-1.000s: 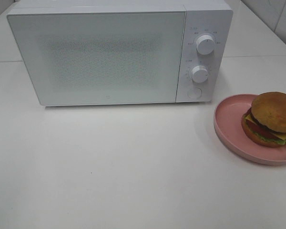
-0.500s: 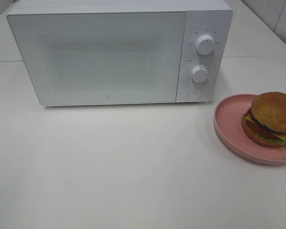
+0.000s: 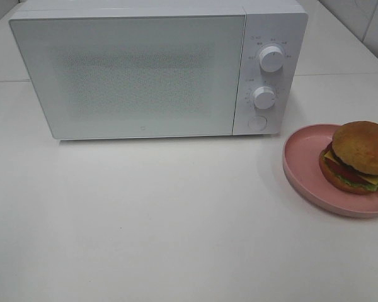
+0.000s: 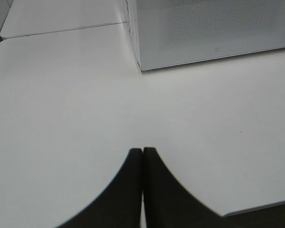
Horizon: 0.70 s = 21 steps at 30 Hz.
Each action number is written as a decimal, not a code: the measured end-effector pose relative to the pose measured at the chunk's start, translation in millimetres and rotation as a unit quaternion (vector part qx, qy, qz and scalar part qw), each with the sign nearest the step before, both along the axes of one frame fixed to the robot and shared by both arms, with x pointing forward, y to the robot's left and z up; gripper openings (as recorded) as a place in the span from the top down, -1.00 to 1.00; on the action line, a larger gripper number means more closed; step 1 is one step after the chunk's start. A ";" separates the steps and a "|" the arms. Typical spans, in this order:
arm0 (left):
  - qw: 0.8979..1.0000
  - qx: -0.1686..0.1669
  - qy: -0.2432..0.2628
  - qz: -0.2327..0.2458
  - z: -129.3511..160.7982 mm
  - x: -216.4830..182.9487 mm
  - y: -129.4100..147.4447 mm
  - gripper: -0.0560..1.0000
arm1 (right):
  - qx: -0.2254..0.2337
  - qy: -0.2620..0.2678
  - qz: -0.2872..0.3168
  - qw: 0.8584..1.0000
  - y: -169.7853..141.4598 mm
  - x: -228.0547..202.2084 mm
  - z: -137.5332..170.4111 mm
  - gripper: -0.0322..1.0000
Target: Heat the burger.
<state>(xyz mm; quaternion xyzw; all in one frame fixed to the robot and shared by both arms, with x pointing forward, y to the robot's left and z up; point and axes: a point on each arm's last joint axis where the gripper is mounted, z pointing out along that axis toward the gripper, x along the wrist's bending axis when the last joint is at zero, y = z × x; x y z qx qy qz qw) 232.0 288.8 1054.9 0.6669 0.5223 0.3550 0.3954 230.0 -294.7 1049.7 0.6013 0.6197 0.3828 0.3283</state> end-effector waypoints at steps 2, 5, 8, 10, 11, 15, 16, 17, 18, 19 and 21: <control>1.000 0.000 0.000 0.000 0.0 0.0 0.0 0.89 | 0.000 0.000 0.000 1.000 0.0 0.0 0.0 -0.31; 1.000 0.000 0.000 0.000 0.0 0.0 0.0 0.89 | 0.000 0.000 -0.010 1.000 0.2 0.1 0.0 -0.31; 1.000 0.000 0.000 0.000 0.0 0.0 0.0 0.89 | 0.000 0.000 -0.020 1.000 0.4 0.2 0.0 -0.31; 1.000 0.000 0.000 0.000 0.0 0.0 0.0 0.89 | 0.000 0.000 -0.022 1.000 0.4 0.2 0.0 -0.31; 1.000 0.000 0.000 0.000 0.0 0.0 0.0 0.89 | 0.000 0.000 -0.023 1.000 0.4 0.3 0.0 -0.31; 1.000 0.000 0.000 0.000 0.0 0.0 0.0 0.89 | 0.000 0.000 -0.023 1.000 0.4 0.3 0.0 -0.31; 1.000 0.000 0.000 0.000 0.0 0.0 0.0 0.89 | 0.000 0.000 -0.023 1.000 0.4 0.3 0.0 -0.31; 1.000 0.000 0.000 0.000 0.0 0.0 0.0 0.89 | 0.000 0.000 -0.023 1.000 0.4 0.3 0.0 -0.31; 1.000 0.000 0.000 0.000 0.0 0.0 0.0 0.89 | 0.000 0.000 -0.023 1.000 0.4 0.3 0.0 -0.31; 1.000 0.000 0.000 0.000 0.0 0.0 0.0 0.89 | 0.000 0.000 -0.023 1.000 0.4 0.3 0.0 -0.31; 1.000 0.000 0.000 0.000 0.0 0.0 0.0 0.89 | -0.010 0.000 -0.030 0.999 -1.6 0.3 -0.1 -0.31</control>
